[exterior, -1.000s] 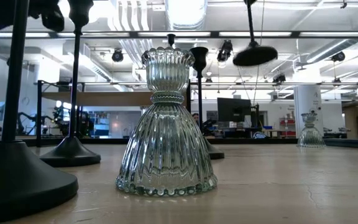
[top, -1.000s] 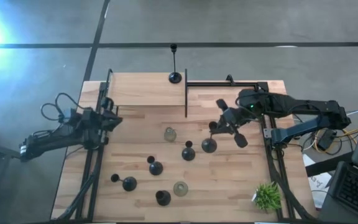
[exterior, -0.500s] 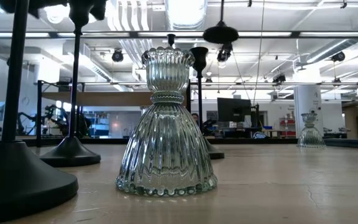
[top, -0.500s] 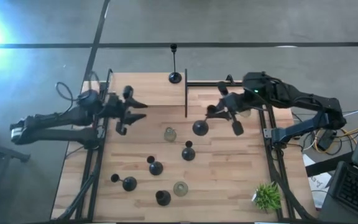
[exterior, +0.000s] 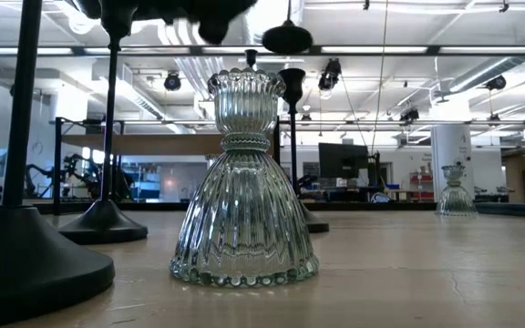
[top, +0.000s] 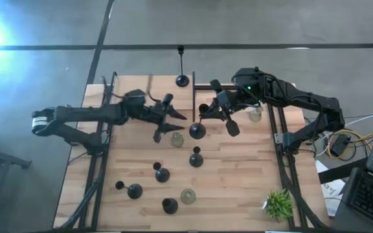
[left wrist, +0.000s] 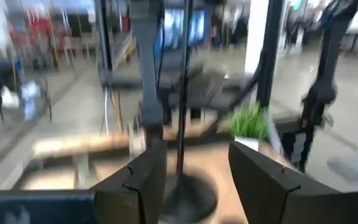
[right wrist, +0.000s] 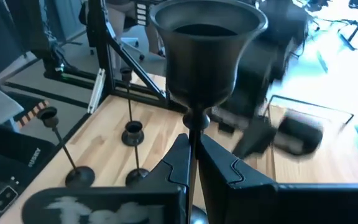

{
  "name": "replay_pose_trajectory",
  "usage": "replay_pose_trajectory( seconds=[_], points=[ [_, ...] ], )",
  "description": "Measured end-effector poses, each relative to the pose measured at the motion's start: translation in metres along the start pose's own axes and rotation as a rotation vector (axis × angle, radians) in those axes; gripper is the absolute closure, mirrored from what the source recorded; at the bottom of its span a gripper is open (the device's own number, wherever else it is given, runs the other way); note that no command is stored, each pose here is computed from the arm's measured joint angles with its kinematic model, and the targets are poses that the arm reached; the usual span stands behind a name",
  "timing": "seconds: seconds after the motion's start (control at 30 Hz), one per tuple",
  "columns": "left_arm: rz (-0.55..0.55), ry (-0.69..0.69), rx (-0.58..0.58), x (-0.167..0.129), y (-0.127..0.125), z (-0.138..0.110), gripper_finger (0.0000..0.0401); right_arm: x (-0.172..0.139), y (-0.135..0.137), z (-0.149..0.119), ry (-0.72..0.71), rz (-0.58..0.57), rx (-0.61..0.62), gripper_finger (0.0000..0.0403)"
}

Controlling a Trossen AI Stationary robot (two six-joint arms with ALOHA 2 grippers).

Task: Pick & Place candle stick holders
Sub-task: Put the black candleholder on the shelf

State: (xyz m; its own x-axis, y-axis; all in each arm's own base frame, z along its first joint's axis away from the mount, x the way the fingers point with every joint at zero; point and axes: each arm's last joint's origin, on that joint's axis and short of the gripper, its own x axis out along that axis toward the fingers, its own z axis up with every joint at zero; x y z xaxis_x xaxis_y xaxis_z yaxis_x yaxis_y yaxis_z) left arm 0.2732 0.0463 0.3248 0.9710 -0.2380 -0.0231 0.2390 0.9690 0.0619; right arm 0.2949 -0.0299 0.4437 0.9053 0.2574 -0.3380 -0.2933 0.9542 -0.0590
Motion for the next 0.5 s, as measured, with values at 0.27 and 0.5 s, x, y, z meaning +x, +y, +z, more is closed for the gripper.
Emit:
replay_pose_trajectory(
  seconds=[0.27,0.5],
  points=[
    [-0.001,-0.020,0.016,0.013,0.006,0.009,0.0225,0.011,-0.005,0.002,0.002,0.012,-0.004,0.0392],
    [-0.003,-0.063,0.035,0.015,0.008,0.023,0.0225,0.023,-0.009,0.000,-0.002,0.011,-0.009,0.0392]
  ],
)
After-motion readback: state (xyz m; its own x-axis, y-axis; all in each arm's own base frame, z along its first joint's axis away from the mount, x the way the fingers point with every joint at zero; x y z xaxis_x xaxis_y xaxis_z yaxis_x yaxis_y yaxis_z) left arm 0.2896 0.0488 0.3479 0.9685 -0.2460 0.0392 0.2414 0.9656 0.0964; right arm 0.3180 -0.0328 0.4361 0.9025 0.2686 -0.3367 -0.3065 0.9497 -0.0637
